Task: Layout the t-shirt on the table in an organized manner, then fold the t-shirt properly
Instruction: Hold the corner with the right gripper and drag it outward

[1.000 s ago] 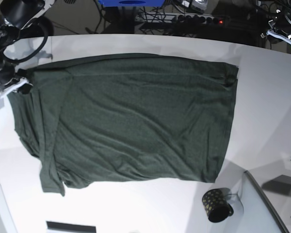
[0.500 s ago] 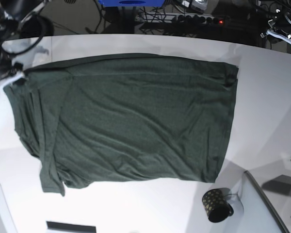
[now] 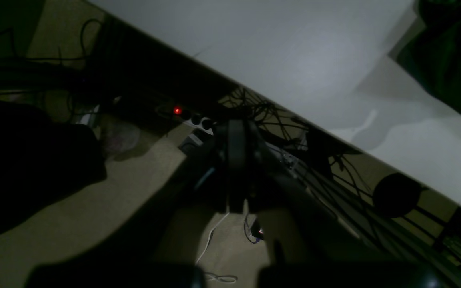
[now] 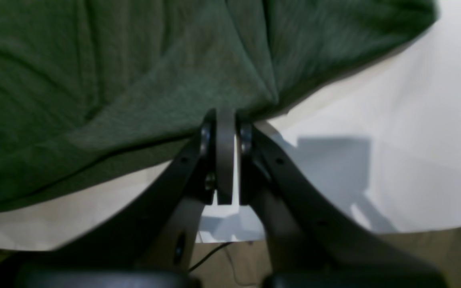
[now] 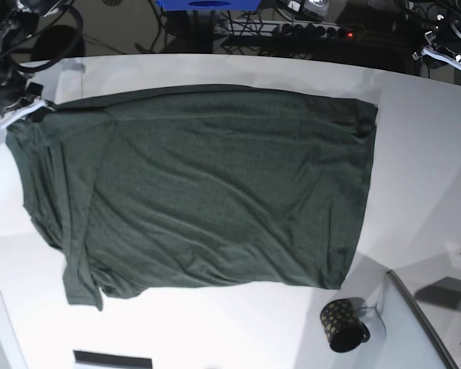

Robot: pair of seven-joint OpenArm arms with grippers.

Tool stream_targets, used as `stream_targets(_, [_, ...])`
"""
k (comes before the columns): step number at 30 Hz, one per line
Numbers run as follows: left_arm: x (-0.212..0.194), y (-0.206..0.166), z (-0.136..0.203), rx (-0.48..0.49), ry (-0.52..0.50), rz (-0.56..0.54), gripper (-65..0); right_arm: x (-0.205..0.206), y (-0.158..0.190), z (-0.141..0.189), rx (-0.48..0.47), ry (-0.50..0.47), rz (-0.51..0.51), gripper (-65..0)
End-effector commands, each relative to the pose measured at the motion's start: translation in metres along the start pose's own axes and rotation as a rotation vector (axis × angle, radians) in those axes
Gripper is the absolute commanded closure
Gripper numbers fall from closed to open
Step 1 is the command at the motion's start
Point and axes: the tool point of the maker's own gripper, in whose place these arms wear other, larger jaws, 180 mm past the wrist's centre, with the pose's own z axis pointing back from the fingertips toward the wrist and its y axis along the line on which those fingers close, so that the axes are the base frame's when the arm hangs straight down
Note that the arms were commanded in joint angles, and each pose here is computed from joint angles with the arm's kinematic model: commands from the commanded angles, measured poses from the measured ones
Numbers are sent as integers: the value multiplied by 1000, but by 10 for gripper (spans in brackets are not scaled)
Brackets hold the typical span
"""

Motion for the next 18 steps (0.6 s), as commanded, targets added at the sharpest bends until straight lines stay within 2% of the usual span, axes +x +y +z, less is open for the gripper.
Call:
stream_targets(1, [11, 6, 6, 9, -34, -18, 0, 11, -1, 5, -7, -43, 1, -8])
stream_targets(7, [12, 4, 5, 4, -36, -21, 0, 2, -16, 2, -28, -35, -79, -8])
stream_targets(18, [11, 4, 5, 5, -34, -21, 0, 4, -16, -11, -3, -53, -101, -8])
